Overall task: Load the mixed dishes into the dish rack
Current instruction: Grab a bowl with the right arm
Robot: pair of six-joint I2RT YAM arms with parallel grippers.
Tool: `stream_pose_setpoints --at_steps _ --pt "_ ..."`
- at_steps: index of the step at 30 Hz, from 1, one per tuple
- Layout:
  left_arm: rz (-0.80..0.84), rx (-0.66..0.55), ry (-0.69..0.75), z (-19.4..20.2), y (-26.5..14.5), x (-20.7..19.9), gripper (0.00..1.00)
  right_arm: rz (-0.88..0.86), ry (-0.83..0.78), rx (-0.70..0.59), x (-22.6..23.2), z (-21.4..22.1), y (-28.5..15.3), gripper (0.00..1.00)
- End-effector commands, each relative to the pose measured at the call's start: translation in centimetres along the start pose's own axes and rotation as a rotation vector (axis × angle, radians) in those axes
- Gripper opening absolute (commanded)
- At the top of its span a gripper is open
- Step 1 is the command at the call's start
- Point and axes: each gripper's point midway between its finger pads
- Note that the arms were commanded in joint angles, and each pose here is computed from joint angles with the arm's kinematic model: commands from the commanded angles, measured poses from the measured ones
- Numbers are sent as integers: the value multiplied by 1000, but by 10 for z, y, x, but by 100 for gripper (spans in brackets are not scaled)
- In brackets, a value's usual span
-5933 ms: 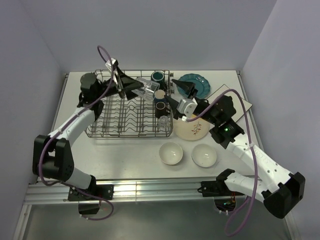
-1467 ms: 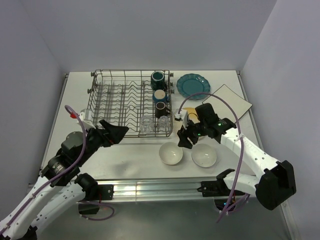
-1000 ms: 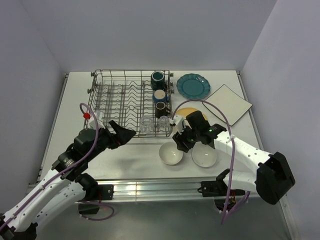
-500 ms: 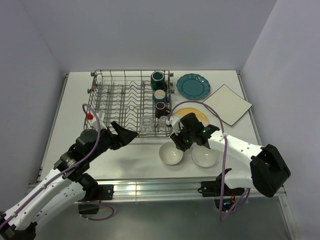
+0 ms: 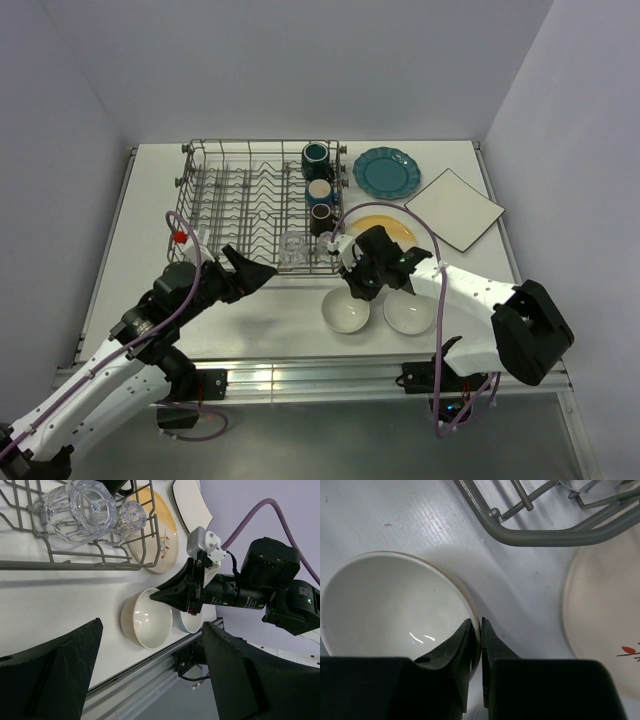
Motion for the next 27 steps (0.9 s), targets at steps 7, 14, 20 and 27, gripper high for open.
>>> stream_pose_setpoints --at_steps 7,14,20,27 --pt "77 20 10 0 0 -19 88 -138 -140 -106 29 -20 -30 0" --pt "134 22 22 -6 -8 -37 88 -277 -289 -215 59 -50 -71 0" --pt "151 16 31 -14 -13 -49 88 -371 -324 -274 80 -68 -98 0" --pt "173 8 42 -22 -14 -62 88 -435 -241 -343 96 -104 -125 0"
Point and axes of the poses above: each gripper's point midway between its finger pads, its own y axis out along the fingers, its own x axis along the line the jaws close on, z = x × y, and after that the axes turned 5 degrees about y, right-handed
